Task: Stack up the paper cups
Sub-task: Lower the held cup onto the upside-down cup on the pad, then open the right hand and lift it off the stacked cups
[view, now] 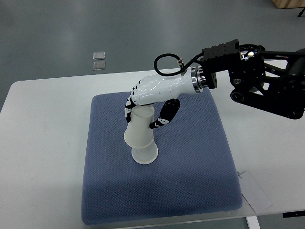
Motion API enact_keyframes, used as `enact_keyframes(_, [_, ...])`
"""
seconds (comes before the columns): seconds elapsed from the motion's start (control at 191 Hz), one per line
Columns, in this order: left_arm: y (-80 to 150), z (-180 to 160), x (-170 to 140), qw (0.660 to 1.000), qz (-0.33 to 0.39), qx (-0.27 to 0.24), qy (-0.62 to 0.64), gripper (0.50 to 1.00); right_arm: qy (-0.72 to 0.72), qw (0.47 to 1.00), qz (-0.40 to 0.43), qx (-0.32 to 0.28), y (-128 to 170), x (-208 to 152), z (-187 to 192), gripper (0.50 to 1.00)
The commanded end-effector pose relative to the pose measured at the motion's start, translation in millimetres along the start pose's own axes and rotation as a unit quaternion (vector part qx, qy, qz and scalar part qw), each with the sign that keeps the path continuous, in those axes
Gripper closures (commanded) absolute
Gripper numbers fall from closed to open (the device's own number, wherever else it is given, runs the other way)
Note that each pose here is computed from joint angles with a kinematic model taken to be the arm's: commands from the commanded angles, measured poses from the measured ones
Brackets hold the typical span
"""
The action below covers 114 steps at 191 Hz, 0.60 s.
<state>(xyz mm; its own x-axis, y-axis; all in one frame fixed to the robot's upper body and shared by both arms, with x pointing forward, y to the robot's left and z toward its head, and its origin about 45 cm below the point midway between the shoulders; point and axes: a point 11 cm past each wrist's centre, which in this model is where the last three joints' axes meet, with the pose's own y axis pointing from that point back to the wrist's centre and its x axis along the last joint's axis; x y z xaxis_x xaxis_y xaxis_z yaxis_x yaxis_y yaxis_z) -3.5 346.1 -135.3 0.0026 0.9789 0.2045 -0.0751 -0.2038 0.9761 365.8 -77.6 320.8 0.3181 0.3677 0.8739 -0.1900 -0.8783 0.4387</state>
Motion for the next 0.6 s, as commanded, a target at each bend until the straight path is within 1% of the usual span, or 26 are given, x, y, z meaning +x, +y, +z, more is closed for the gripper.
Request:
enact_keyframes(0.0, [0,0,0,1.0,0.0,0.0,0.0,0.5,-0.004,1.0,0.001,-0.003,2,-1,2,0.587])
enact_keyframes(0.21, [0,0,0,1.0,0.0,0.0,0.0,0.5,-0.008,1.0,0.004,-0.01,8,0,6,0.587])
enact_keyframes(0.331, [0,0,0,1.0,0.0,0.0,0.0,0.5,-0.014,0.999,0.019,-0.026,20,6,16,0.587])
enact_keyframes(0.394, [0,0,0,1.0,0.0,0.0,0.0,0.5,-0.042,0.997,0.054,-0.042,31,20,29,0.587])
enact_keyframes(0.462, [0,0,0,1.0,0.0,0.0,0.0,0.5,-0.104,0.988,0.097,-0.056,41,20,46,0.587])
enact_keyframes(0.535, [0,0,0,1.0,0.0,0.0,0.0,0.5,-0.191,0.965,0.149,-0.104,56,11,78,0.587])
enact_keyframes(0.593, [0,0,0,1.0,0.0,0.0,0.0,0.5,-0.265,0.933,0.195,-0.148,75,3,106,0.587])
